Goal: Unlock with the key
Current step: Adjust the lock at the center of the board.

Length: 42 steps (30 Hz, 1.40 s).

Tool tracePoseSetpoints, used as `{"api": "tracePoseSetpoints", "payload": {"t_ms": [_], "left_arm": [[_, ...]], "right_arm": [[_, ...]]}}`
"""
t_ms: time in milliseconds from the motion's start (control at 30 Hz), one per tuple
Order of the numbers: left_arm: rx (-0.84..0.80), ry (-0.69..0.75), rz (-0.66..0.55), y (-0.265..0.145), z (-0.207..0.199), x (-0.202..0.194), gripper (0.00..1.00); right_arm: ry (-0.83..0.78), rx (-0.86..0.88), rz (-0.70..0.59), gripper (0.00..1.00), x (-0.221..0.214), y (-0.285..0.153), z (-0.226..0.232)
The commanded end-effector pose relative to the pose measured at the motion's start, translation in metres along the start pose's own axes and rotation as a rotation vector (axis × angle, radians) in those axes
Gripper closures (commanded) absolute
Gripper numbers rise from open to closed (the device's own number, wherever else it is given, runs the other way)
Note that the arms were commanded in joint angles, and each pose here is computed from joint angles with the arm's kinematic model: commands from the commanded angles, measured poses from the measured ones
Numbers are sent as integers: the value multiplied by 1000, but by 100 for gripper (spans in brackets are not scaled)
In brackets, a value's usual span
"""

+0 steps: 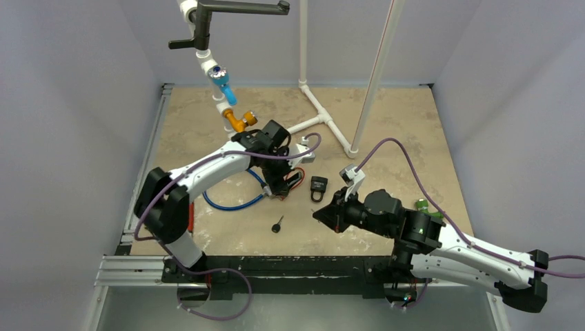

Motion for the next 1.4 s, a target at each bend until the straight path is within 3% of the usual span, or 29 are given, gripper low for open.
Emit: {"api": "tracePoseSetpoints", "payload": {"t_ms": [0,367,567,800,1100,1367], "left_arm": [[90,-107,-11,23,29,22,27],[201,-231,36,70,46,19,26],[206,-302,98,87,40,6,44],[101,-578,86,88,27,-7,54],[-29,-826,-9,87,4,-19,54],[-163,-909,-92,81,-20,-4,51]], "right_arm": [[24,-46,-58,100,14,-10,3],[-9,-56,-103,100,33,-20,14],[-36,-59,-108,100,38,-19,18],[-46,-54,-103,100,39,-18,19],[-41,-38,-105,100,36,-18,18],[-30,-38,-108,100,36,-21,18]]}}
Point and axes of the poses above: each gripper's point midway between its finger pads, its own y axis out along the fingers, its own z axis along the line the jaws close on, x = y × z, the point moved 7 cm from there along -y, back along the fingers, and after that the axes turned 12 degrees about y, right-handed, at the moved point
